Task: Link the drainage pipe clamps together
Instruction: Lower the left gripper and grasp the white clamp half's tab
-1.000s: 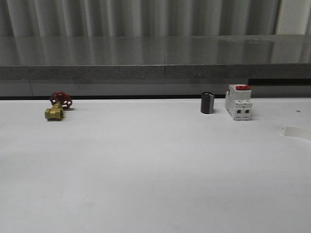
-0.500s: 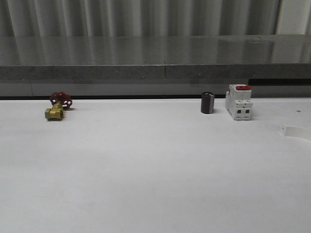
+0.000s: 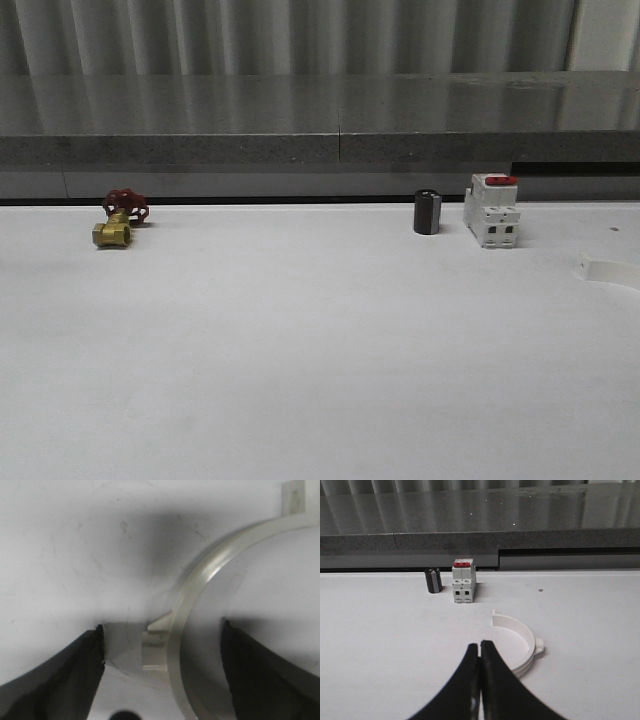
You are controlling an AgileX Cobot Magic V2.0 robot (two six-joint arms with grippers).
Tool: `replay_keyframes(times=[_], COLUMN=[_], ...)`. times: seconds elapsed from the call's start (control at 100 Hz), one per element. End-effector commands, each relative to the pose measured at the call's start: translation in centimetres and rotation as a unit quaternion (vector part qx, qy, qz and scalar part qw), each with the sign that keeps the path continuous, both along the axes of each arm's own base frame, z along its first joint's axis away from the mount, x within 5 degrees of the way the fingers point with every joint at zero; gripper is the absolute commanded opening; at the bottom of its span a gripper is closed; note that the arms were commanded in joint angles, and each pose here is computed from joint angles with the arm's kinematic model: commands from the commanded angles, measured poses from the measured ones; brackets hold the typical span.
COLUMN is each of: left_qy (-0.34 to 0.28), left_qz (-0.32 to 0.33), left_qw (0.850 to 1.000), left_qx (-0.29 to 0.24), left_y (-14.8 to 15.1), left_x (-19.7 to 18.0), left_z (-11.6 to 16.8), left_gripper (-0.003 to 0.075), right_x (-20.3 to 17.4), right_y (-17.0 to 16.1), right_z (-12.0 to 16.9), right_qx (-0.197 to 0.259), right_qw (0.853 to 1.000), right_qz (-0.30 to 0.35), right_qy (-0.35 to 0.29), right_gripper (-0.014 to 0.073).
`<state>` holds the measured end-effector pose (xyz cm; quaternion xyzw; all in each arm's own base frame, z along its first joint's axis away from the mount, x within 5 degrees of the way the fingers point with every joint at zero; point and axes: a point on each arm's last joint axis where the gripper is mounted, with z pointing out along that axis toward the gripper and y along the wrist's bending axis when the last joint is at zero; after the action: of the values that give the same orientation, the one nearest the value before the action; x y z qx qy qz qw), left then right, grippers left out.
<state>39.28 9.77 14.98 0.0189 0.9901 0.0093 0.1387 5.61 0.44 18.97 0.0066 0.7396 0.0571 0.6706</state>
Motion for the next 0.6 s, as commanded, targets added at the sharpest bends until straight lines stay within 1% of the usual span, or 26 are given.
replay_keyframes(times=[0.0,0.12,0.28,0.4,0.52,0.59], left_qy=[-0.052,-0.057,-0.061,-0.051,-0.042,-0.04], left_qz=[0.002,0.002,0.002,0.003,0.005,0.011], left_qw=[0.999,0.998,0.998,0.999,0.999,0.999], left_qx=[0.015,0.017,0.019,0.013,0.005,-0.007], left_y=[0.22,0.26,0.28,0.18,0.06,-0.12], left_x=[0.56,0.65,0.72,0.55,0.39,0.32], left_z=[2.85,2.89,2.92,2.85,2.78,2.85], left_gripper=[0.0484,0.0468,0.0397,0.0311,0.0197,0.0145], right_x=[-0.17,-0.17,-0.17,-0.17,-0.17,-0.17], right_y=[-0.06,-0.06,-0.06,-0.06,-0.06,-0.06], right_z=[1.37,1.37,1.37,1.37,1.37,1.37], right_qx=[-0.001,-0.001,-0.001,-0.001,-0.001,-0.001], right_qw=[0.998,0.998,0.998,0.998,0.998,0.998], right_qz=[-0.004,-0.004,-0.004,-0.004,-0.004,-0.004], right_qy=[-0.059,-0.059,-0.059,-0.059,-0.059,-0.059], right_gripper=[-0.0118,-0.0118,-0.0118,-0.0118,-0.0118,-0.0118])
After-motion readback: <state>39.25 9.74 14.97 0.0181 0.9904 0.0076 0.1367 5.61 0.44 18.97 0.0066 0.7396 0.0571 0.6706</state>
